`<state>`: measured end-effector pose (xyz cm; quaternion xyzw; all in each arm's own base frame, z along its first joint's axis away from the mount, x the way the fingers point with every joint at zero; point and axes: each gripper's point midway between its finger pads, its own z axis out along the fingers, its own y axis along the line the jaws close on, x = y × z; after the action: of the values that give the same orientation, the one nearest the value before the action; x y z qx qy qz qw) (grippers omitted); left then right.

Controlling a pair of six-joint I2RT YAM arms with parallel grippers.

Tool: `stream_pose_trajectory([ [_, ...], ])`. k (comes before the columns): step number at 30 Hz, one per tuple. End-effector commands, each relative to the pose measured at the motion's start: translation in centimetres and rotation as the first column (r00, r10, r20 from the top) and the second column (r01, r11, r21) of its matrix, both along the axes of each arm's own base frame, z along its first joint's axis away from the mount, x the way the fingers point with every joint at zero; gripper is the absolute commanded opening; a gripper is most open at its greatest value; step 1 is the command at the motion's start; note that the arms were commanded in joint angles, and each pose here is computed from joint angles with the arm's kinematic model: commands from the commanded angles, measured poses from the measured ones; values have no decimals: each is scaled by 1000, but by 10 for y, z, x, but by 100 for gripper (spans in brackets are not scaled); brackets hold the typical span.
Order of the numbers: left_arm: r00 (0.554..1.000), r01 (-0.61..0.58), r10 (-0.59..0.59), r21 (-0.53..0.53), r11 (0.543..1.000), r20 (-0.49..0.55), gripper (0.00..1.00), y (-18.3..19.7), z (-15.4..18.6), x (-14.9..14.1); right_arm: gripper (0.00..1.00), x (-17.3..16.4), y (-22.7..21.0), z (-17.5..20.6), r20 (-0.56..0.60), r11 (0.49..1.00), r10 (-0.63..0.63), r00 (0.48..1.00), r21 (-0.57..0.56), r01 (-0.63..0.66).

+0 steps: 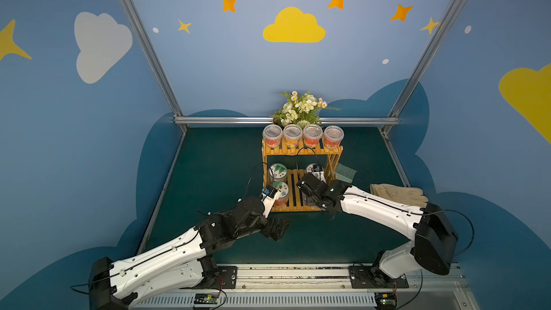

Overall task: Place the seed container on the shelf
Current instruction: Place the seed jar on the shelf.

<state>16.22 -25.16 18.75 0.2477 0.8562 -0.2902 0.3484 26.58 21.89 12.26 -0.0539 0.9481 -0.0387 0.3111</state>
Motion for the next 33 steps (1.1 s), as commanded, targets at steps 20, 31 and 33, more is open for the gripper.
stream_pose_trajectory([
  [20, 998, 66, -66, 8, 998, -20, 100, -15, -3, -3, 91, 3, -2, 6, 1, 999, 32, 999, -11, -32],
  [31, 998, 63, -62, 6, 998, -14, 100, -16, -1, -2, 92, -1, -5, 15, 12, 999, 44, 999, -1, -44],
  [33, 998, 61, -61, 3, 998, -11, 100, -16, 0, -2, 92, -2, -4, 17, 16, 999, 49, 999, 2, -49],
])
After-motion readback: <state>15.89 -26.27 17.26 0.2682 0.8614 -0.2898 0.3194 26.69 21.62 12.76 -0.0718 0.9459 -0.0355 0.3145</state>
